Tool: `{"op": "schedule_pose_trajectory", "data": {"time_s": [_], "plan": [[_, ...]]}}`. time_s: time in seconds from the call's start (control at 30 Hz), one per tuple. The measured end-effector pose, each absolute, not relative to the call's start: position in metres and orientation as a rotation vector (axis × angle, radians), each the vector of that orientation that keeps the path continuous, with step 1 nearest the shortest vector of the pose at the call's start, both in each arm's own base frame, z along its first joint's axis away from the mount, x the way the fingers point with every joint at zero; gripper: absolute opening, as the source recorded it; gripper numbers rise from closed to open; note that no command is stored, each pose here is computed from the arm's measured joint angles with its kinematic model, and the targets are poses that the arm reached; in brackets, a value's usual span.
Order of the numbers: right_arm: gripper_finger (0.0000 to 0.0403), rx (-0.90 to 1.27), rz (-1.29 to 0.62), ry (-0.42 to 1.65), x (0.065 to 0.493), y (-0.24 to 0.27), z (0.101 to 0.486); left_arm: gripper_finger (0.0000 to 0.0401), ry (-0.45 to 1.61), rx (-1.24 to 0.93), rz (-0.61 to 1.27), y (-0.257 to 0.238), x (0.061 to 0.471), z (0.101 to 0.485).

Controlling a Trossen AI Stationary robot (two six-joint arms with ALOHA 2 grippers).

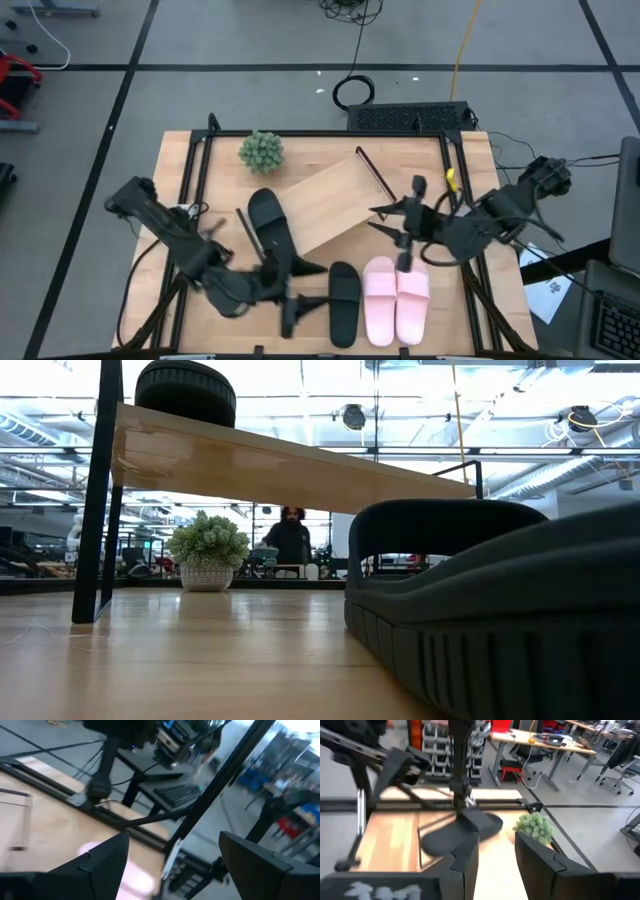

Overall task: Pick and place slides into the shelf
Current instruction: Put the black slide on the shelf

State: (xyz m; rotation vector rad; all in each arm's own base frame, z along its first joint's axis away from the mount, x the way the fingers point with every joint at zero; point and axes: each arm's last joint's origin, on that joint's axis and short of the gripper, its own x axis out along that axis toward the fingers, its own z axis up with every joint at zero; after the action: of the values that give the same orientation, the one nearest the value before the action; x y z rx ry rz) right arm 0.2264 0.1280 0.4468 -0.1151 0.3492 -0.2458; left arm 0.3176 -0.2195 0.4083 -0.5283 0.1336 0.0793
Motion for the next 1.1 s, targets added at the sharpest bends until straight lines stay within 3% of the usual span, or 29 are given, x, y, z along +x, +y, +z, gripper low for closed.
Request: {"op": "schedule_pose_trajectory", "data": {"time_s": [0.13,0.3,0.57,1.1], "plan": [[0.0118,-0.165,-0.214,0.398,0.209,0.126,0.446,0.0310,0.108,-0.540,0.136,-0.244,0.340,0.383],[0.0118,-0.163,-0.196,0.437,0.190,0.123,0.438,0.0310,0.060,-0.644,0.178,-0.279,0.348,0.379],[0.0118,-0.085,-0.194,0.439,0.173,0.115,0.402,0.0310,0.053,-0.785,0.237,-0.336,0.353,0.359],[0.0118,0.116,-0.047,0.319,0.151,0.101,0.341,0.0310,0.276,-1.110,0.350,-0.386,0.359,0.242]]}}
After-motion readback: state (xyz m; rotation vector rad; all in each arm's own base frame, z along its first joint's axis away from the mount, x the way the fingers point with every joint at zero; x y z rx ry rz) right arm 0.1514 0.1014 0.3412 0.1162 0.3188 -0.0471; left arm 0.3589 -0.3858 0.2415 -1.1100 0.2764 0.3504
